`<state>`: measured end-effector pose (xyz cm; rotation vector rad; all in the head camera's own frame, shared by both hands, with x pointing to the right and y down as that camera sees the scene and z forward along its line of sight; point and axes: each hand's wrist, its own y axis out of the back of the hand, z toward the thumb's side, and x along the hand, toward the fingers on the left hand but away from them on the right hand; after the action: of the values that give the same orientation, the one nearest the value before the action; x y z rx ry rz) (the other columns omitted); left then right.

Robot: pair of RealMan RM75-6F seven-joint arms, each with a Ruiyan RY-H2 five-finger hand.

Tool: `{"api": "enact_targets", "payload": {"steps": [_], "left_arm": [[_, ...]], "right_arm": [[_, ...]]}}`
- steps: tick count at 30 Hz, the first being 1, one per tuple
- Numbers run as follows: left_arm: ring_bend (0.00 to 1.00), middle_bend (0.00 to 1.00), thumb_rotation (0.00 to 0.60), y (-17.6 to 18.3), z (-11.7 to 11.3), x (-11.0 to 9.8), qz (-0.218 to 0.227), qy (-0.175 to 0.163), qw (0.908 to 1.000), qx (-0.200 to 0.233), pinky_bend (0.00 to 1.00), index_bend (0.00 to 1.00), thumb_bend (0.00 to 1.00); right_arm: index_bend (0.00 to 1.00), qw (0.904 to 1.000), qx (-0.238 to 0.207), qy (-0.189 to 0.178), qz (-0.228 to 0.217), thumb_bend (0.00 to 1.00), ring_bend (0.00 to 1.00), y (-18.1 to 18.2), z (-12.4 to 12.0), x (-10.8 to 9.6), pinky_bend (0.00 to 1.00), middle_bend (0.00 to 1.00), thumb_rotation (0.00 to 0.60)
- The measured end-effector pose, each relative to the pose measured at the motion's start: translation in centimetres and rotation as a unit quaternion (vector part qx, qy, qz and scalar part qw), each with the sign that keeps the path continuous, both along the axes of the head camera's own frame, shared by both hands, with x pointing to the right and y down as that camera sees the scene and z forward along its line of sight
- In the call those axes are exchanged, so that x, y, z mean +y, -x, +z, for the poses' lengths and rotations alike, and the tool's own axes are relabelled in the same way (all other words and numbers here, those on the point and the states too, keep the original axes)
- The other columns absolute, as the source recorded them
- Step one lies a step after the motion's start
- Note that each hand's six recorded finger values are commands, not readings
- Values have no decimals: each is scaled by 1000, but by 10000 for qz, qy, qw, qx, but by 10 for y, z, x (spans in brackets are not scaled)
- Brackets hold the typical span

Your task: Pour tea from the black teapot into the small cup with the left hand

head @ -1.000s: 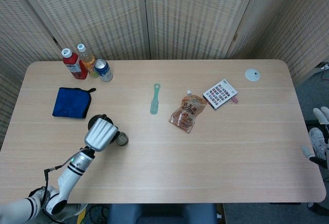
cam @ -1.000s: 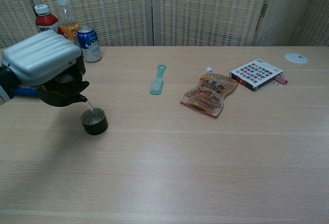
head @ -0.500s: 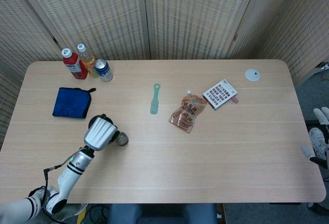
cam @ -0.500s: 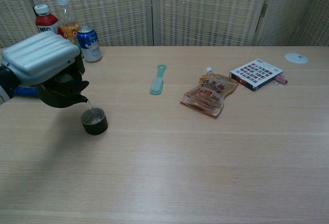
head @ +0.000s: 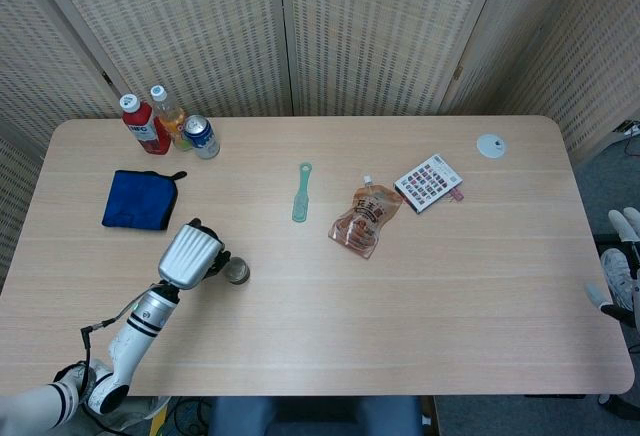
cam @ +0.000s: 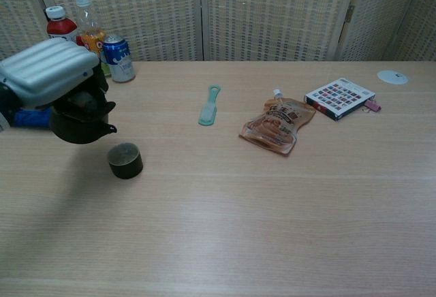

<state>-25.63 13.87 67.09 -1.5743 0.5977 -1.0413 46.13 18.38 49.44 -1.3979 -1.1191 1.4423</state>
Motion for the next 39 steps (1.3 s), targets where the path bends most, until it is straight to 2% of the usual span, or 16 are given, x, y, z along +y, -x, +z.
{"api": "enact_targets", "payload": {"steps": [5, 10, 16, 21, 29, 33, 39], "left_arm": [[996, 1000, 528, 4, -1, -4, -444, 385, 9974, 420, 571, 1000, 434], [995, 1000, 529, 10, -7, -8, -831, 621, 9914, 797, 571, 1000, 434], [989, 1000, 538, 18, -13, -13, -1377, 1058, 9736, 1483, 572, 1000, 434], [985, 1000, 521, 31, -16, -17, -1698, 1234, 9600, 1852, 572, 1000, 434], [980, 1000, 270, 61, -8, -18, -2035, 1290, 9530, 1837, 572, 1000, 434], [979, 1000, 198, 76, -1, -18, -2206, 1331, 9494, 1794, 572, 1000, 421], [979, 1000, 103, 96, 6, -21, -2426, 1332, 9454, 1720, 572, 1000, 332]], "right_arm": [[106, 10000, 8, 1, 7, 160, 0, 0, 0, 0, 65, 73, 600], [106, 10000, 9, 9, -4, 160, 0, 1, 1, -1, 65, 73, 600], [106, 10000, -2, 20, -24, 160, 0, 3, 2, -2, 65, 73, 600], [106, 10000, -16, 25, -50, 160, 0, 4, 3, -3, 64, 73, 600], [106, 10000, -24, 60, -72, 160, 0, 6, 6, -5, 65, 73, 600], [106, 9999, -27, 76, -69, 160, 0, 6, 8, -6, 65, 73, 600], [106, 9999, -26, 91, -77, 160, 0, 7, 9, -7, 65, 73, 600]]}}
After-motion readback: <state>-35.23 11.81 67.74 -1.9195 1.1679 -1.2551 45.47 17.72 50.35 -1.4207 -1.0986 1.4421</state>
